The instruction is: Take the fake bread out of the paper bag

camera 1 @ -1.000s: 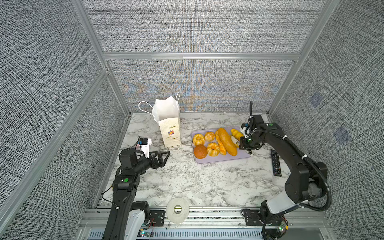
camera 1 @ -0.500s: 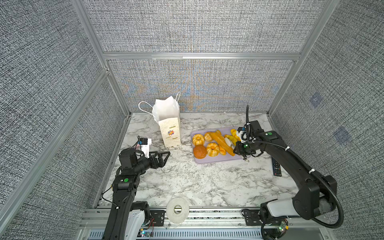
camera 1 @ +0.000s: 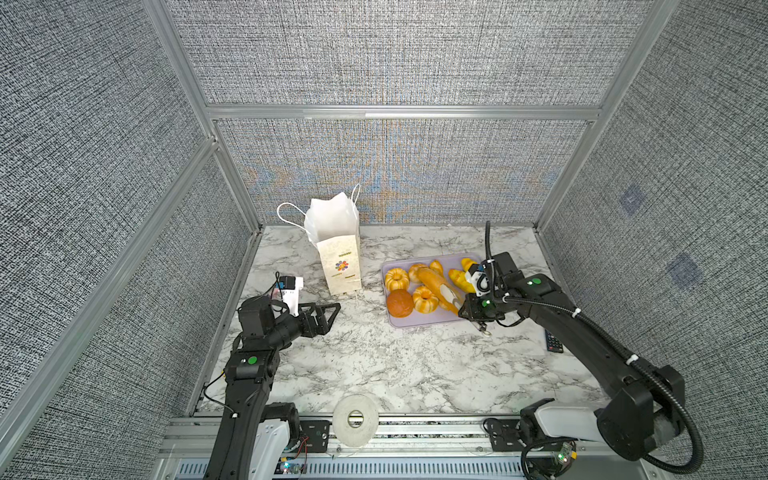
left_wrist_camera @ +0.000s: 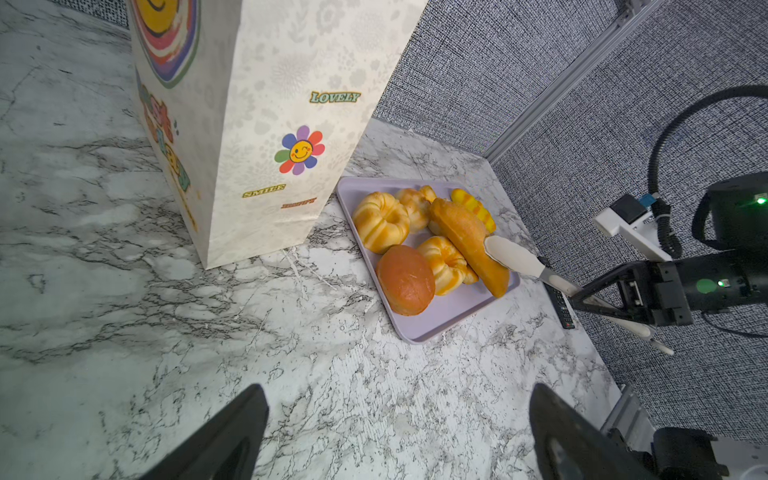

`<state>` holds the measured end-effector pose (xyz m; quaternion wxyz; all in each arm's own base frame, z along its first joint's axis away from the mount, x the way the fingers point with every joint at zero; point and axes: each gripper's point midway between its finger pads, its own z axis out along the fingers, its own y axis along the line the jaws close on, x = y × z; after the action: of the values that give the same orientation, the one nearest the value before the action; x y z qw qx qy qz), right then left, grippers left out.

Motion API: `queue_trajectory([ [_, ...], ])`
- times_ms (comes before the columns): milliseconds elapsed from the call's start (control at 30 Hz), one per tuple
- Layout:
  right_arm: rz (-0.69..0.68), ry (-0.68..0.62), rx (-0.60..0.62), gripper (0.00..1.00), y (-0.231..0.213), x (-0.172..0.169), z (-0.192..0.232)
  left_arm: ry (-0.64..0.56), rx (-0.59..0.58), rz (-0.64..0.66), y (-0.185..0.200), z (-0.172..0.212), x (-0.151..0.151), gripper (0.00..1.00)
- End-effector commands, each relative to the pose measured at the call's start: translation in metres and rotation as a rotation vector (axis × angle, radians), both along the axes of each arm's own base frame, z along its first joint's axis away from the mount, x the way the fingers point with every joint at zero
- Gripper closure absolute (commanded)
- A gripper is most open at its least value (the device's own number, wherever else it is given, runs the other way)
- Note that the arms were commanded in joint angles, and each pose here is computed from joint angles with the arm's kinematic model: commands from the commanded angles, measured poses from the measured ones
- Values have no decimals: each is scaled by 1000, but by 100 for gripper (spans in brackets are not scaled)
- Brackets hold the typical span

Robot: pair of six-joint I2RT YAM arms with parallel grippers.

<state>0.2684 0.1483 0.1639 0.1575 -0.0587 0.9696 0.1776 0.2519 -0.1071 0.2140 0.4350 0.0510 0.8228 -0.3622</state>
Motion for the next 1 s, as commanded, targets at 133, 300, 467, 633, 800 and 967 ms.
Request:
queue_trajectory([
  [133, 80, -54, -2, 97, 2, -1, 44, -32, -5, -15, -2, 5, 2, 1],
  [300, 124, -92, -91, 94, -20, 10, 60, -33, -4, -16, -2, 5, 1, 1],
  [467, 168, -101, -100, 83, -47, 30, 63, -33, -4, -17, -2, 5, 1, 1],
  [633, 230, -60, 3, 71, -40, 41, 55, -30, -4, -14, -2, 5, 2, 1],
  [800, 262, -3, 22, 61, -36, 43, 43, -25, -4, -18, -2, 3, 2, 1],
  [967, 264, -40, -24, 53, -43, 45, 46, -21, -5, -18, -2, 3, 2, 1],
])
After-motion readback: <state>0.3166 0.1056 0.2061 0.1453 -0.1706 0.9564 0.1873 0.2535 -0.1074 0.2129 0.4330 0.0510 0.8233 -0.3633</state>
